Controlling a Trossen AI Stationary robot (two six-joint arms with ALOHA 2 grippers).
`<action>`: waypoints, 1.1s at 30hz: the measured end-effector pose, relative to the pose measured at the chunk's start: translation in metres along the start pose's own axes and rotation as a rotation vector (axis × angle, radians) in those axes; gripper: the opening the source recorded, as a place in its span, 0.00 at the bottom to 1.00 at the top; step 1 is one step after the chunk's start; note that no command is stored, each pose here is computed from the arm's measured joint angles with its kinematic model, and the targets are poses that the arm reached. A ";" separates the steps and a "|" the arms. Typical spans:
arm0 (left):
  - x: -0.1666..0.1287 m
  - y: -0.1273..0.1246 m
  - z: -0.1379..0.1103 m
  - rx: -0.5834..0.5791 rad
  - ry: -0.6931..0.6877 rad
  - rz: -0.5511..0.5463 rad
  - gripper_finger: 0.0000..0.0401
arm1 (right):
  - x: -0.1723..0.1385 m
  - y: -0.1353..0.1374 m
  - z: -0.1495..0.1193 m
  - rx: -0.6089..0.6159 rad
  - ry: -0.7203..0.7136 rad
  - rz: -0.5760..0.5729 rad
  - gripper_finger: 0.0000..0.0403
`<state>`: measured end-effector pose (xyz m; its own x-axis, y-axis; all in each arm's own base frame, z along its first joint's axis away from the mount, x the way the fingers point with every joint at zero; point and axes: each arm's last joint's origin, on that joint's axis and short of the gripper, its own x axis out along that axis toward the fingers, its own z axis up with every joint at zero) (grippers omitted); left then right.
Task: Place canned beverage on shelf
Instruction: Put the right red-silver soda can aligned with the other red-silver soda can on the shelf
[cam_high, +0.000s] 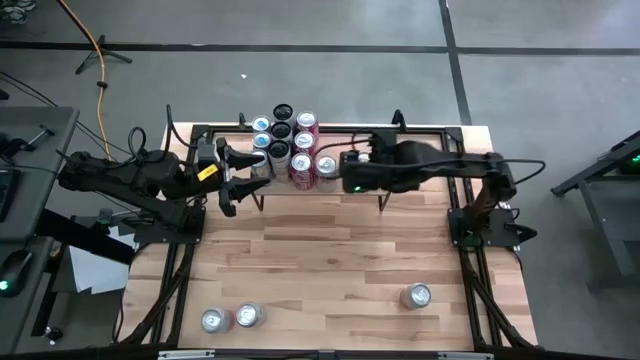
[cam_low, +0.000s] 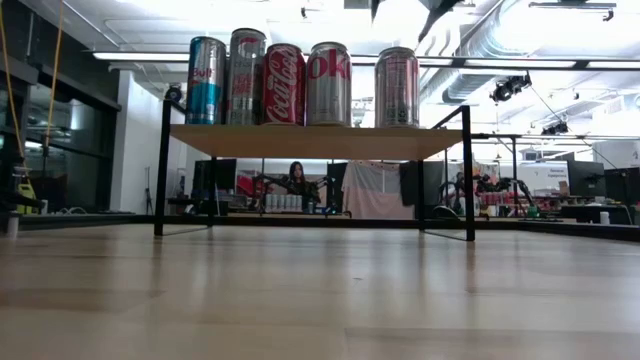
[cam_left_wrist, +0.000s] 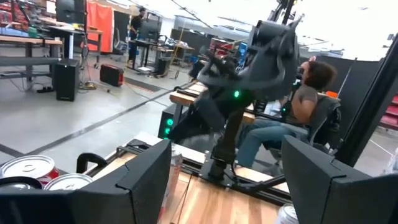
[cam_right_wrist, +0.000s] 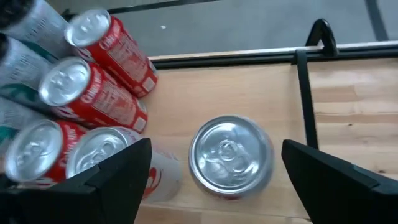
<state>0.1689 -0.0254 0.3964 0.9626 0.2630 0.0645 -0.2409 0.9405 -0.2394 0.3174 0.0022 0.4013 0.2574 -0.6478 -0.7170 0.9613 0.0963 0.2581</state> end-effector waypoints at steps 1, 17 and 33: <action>0.000 0.000 0.000 0.000 0.001 0.000 0.60 | 0.005 0.004 -0.004 0.004 -0.003 -0.013 0.86; 0.000 0.000 -0.003 0.013 0.031 -0.017 0.60 | 0.044 0.024 -0.028 -0.022 -0.029 -0.124 0.86; 0.000 0.000 -0.003 0.038 0.031 -0.017 0.60 | 0.054 0.022 -0.019 -0.048 0.014 -0.154 0.85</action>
<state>0.1692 -0.0260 0.3936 0.9697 0.2412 0.0382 -0.2289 0.9524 -0.2012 0.3548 -0.0164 0.3560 0.1078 -0.6471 -0.7548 0.9930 0.0328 0.1137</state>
